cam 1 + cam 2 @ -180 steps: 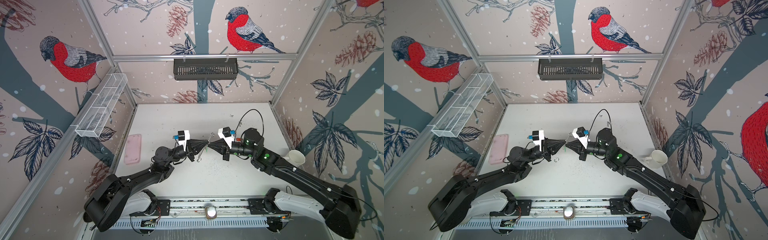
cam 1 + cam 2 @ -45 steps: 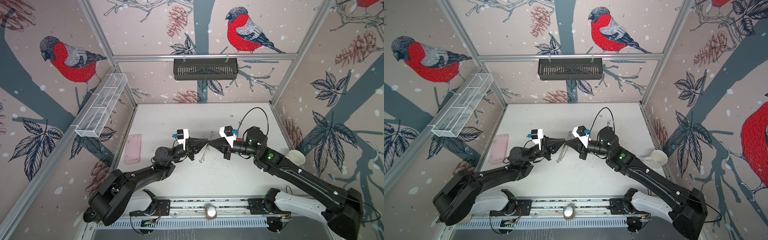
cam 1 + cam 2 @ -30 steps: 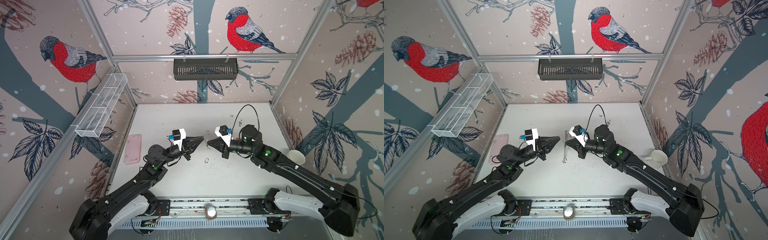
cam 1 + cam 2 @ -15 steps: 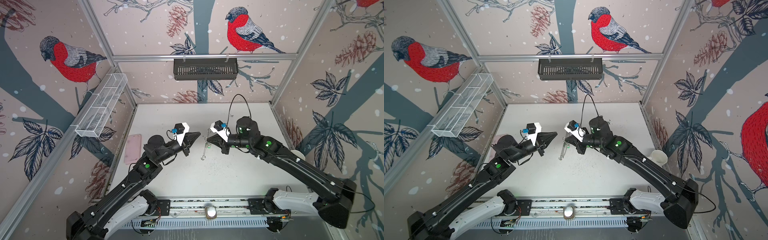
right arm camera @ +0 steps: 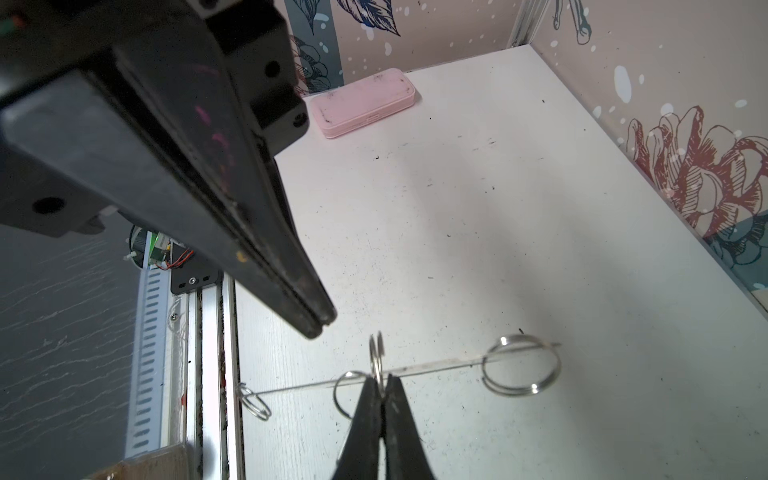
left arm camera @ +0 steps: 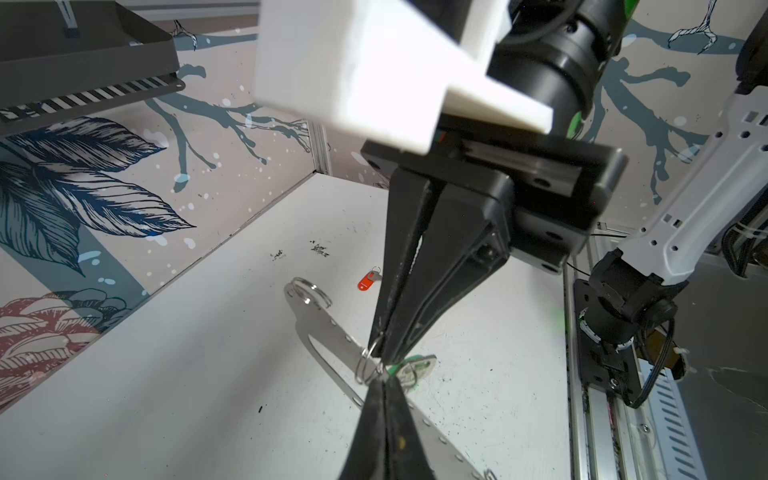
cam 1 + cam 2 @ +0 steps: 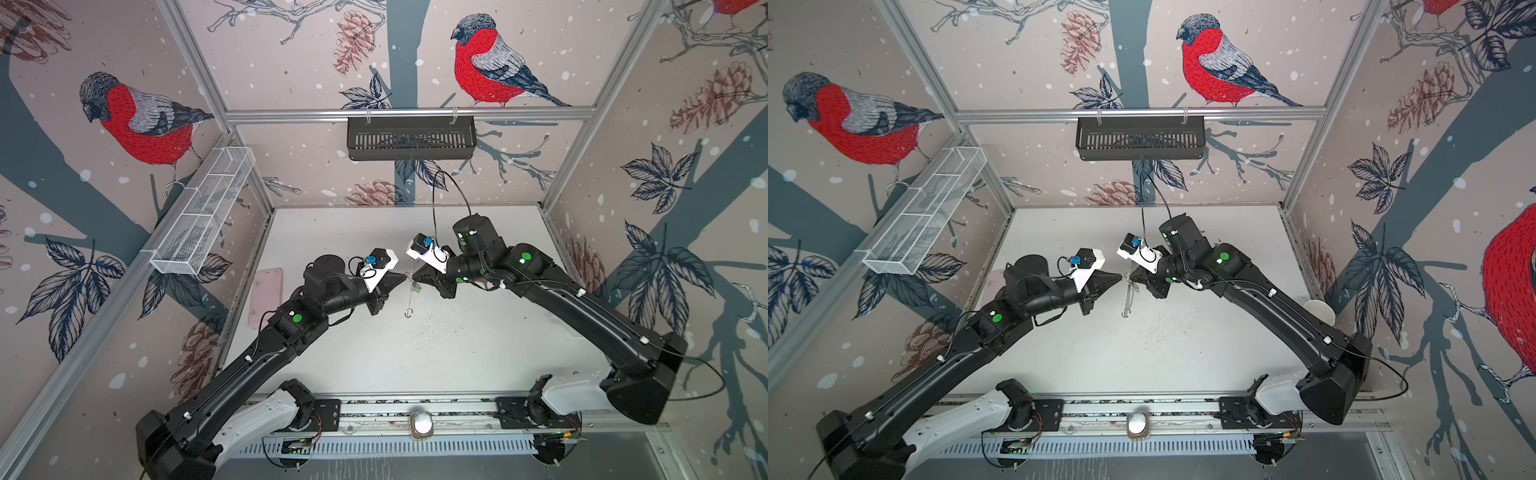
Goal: Put the keys on the keyring
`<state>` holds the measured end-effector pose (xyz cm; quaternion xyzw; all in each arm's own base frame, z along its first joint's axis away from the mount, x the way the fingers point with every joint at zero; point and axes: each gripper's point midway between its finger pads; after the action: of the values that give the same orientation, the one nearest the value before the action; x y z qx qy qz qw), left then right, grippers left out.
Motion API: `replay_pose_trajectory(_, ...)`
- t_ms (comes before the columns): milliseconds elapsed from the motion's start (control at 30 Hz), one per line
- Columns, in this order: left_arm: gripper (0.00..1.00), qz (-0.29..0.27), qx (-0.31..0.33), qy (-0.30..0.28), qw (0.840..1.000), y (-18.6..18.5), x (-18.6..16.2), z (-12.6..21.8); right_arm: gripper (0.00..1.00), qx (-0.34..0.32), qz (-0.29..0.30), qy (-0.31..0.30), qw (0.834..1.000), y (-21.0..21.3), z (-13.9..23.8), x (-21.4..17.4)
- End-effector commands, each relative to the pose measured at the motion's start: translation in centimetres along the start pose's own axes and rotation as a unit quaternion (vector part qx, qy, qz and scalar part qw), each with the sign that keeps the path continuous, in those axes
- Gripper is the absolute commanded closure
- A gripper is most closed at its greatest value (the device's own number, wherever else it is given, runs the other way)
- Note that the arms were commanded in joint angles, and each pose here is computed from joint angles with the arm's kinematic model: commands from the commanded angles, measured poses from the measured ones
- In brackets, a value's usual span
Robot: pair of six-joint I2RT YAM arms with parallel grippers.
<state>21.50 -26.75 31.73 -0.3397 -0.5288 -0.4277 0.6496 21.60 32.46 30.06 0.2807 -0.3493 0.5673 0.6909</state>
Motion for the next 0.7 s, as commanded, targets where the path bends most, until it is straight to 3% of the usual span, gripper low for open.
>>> replay_pose_trajectory(0,0.93,-0.026,-0.033,-0.003,0.999,-1.0,0.4,-0.2,1.0,0.014,0.012,0.013,1.0,0.6,0.5,-0.3)
replay_pose_trajectory(367,0.82,-0.056,-0.068,-0.007,0.996,-1.8,0.8,-0.8,1.0,0.04,0.026,0.005,0.999,1.6,0.6,0.0)
replay_pose_trajectory(667,0.81,-0.055,-0.086,0.008,0.995,-1.9,0.4,-1.7,1.0,0.053,0.036,-0.004,0.998,2.0,0.7,0.4)
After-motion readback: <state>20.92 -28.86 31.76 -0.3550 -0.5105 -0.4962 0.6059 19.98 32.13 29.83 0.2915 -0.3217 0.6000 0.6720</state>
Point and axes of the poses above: each gripper's point midway between its finger pads, its own z axis back along the fingers, its own y axis along the line the jaws close on, x = y × z, and after that the axes turned 2 degrees about z, right-handed
